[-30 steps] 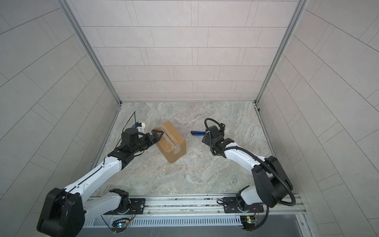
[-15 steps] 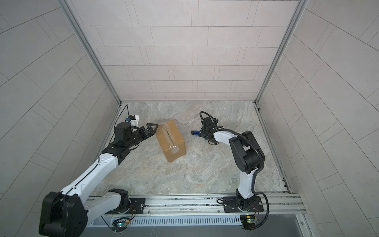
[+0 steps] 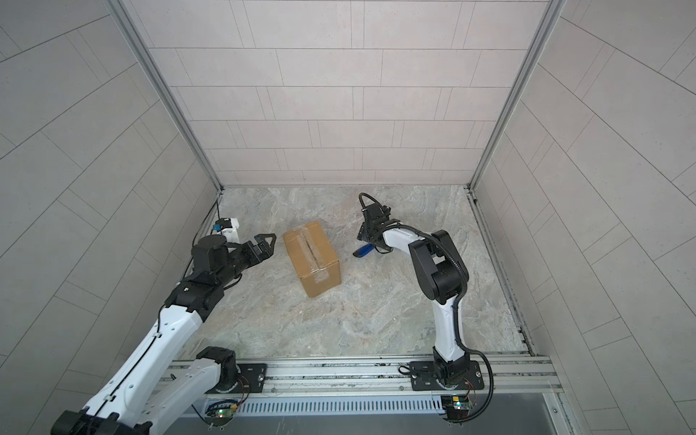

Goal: Unpack the express box
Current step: 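Grasp the blue utility knife with the right gripper while the left waits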

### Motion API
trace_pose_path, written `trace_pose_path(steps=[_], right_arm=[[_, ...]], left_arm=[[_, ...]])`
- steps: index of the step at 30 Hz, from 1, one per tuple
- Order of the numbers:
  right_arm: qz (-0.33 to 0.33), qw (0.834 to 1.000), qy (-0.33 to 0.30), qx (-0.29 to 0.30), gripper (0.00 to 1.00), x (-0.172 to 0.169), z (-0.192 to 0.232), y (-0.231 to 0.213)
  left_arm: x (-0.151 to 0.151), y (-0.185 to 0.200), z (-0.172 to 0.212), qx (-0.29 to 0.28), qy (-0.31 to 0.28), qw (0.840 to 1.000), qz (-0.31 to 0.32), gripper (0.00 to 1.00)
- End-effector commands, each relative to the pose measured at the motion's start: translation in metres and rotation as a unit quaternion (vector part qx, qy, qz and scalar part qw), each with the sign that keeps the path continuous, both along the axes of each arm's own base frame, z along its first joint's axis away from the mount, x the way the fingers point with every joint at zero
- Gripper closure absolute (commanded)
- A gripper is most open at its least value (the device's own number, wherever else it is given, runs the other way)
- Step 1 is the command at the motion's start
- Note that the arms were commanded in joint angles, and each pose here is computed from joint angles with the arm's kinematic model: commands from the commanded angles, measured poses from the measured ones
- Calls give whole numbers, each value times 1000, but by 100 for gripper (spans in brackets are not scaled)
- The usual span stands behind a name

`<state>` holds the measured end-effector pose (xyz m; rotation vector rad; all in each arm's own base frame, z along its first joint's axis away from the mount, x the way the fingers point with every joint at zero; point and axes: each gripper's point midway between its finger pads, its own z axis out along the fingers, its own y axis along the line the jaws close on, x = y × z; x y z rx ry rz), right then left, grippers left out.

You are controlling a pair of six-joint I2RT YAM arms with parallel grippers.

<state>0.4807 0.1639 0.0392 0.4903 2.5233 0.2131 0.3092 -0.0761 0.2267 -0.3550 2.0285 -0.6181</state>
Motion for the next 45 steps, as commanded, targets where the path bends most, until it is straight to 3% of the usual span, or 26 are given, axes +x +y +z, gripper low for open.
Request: trace_pose_path(steps=[1,11,17,29,40,45], right_arm=[[29,998,29,-37,11,-1,-8,-3],[71,990,39,-119,27,-33,-4,-15],[101,983,46,-143,31,-47,-7,-18],[133,975,49,-169,32,-47,-13,-15],[163,971,46,-169,51,-47,-18,-6],[176,969,43,-169,52,-52,-20,0]], left_arm=[[-6,10,-6,21,5,1000,18,0],[-8,10,-7,19,5,1000,18,0],[-9,11,-5,21,2,1000,18,0],[-13,11,-8,17,3,1000,19,0],[-14,4,-15,-2,7,1000,3,0],[-11,-1,-9,-15,0,1000,-5,0]])
